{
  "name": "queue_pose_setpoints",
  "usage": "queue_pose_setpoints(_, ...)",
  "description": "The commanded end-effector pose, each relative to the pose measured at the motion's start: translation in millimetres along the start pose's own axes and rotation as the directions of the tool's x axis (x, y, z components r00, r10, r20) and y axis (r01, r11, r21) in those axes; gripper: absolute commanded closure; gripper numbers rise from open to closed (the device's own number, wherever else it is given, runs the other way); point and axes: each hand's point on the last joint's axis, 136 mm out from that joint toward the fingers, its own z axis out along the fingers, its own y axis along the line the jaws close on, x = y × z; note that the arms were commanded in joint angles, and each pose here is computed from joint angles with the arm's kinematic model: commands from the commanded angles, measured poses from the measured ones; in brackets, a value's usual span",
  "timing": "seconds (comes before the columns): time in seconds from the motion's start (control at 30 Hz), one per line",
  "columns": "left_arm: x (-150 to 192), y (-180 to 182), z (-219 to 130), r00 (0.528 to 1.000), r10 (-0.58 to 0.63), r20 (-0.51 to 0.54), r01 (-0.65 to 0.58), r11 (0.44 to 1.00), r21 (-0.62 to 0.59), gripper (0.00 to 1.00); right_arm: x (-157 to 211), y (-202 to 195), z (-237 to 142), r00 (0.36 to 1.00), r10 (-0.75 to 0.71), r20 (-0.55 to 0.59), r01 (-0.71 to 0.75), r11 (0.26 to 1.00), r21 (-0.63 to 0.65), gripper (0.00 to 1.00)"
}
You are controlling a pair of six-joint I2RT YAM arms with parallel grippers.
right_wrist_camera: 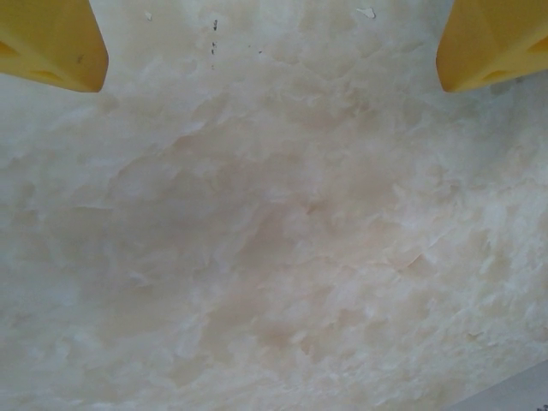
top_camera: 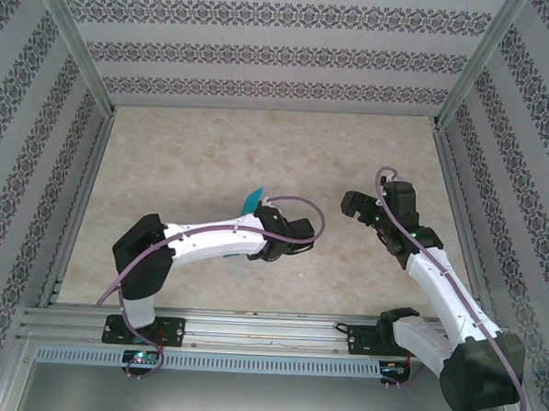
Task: Fold a paper plane with a square sheet of paper (fold left side to right side)
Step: Turn over the paper at the center of the table.
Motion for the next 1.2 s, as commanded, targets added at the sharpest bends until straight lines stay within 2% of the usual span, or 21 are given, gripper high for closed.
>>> queue_pose_setpoints(0.0, -1, -6, 0, 0.997, -0.083, 0.004, 0.083, 0.997, -0.008, 1.00, 1, -3, -3, 1.000, 0.020, 0.009, -0.020, 1.000, -0.010, 0.02)
queue_pose_setpoints(0.5, -1, -62, 29, 0.978, -0.166, -0.124, 0.183, 0.974, 0.136, 0.97, 7, -3, -1, 0.999, 0.039, -0.005, -0.039, 0.998, -0.049, 0.02)
queue_pose_setpoints(0.83, -5, -105, 39, 0.949, -0.201, -0.242, 0.276, 0.903, 0.330, 0.82, 13, -2, 1, 0.999, 0.036, -0.031, -0.039, 0.996, -0.076, 0.02)
queue_pose_setpoints(1.17, -17, -122, 32, 0.939, -0.192, -0.284, 0.307, 0.839, 0.448, 0.63, 17, -1, 0, 0.998, 0.030, -0.063, -0.036, 0.995, -0.091, 0.02)
